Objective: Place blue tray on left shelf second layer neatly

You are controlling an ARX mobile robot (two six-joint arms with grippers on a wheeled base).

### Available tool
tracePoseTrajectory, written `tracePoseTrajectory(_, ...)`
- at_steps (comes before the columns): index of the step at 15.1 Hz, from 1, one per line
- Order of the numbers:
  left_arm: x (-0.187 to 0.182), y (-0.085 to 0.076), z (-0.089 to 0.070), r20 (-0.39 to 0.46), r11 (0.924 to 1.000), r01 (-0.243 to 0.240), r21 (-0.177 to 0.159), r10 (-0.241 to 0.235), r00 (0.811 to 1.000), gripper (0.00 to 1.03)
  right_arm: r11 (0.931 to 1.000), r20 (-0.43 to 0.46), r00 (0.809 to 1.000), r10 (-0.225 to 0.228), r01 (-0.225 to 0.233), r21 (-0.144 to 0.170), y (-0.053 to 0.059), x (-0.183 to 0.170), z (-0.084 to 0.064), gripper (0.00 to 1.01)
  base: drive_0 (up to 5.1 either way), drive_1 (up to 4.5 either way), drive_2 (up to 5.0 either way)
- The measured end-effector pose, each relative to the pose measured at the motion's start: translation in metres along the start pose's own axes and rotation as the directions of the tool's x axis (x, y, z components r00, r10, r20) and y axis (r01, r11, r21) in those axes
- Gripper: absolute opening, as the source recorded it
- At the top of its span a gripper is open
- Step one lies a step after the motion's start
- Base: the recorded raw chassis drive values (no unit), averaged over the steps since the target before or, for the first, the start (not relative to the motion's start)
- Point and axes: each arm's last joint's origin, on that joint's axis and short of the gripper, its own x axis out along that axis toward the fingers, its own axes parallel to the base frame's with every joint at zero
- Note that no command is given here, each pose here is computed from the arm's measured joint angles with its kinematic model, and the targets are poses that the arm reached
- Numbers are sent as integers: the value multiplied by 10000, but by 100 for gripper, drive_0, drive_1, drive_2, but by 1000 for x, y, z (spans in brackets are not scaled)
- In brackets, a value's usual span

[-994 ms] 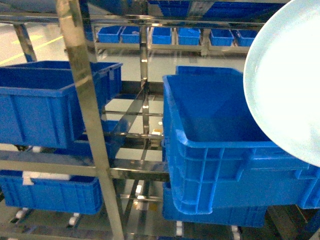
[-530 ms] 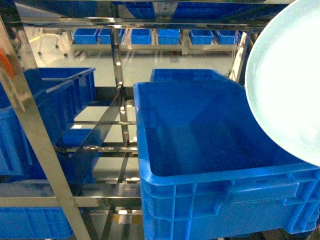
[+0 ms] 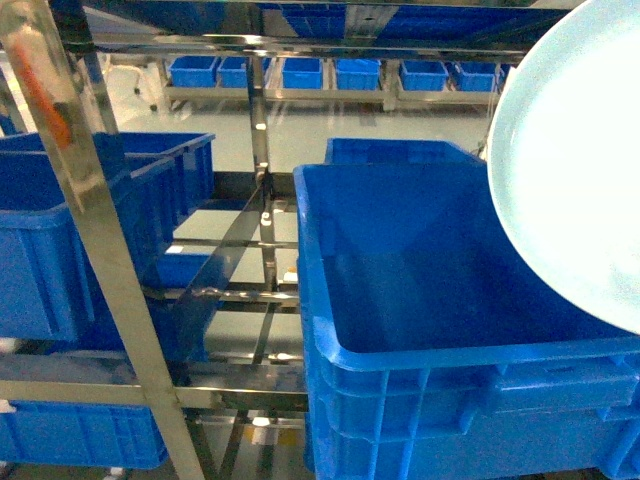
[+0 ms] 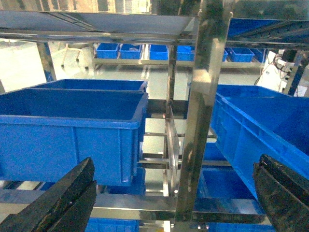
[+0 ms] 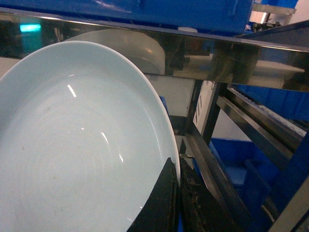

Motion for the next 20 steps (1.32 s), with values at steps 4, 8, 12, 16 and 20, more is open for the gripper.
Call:
tracePoseTrajectory(4, 0, 0, 0, -3, 10000, -23, 0, 23, 10000, 98, 10000, 6, 10000, 30, -30, 1, 0, 0, 0, 2, 0, 0, 0)
tracePoseTrajectory(8, 0, 0, 0, -3, 10000, -27, 0, 27, 10000, 98, 9950, -1470, 9888, 256, -111, 988, -9, -1, -14, 2, 0, 0, 0)
tracePoseTrajectory(12, 0, 0, 0, -7, 10000, -23, 0, 23, 10000, 98, 9388, -2439, 9680, 591, 292, 3434, -11, 11, -30, 2, 0, 0, 0)
tracePoseTrajectory(16, 0, 0, 0, -7, 10000, -19, 0, 19, 10000, 98, 8802, -3003, 9526, 488, 1011, 4636, -11, 56, -47, 2, 0, 0, 0)
tracePoseTrajectory(20, 0, 0, 0, -7, 10000, -23, 0, 23, 10000, 98, 8761, -3172, 9479, 297, 1281, 4647, -1, 99, -55, 2, 0, 0, 0)
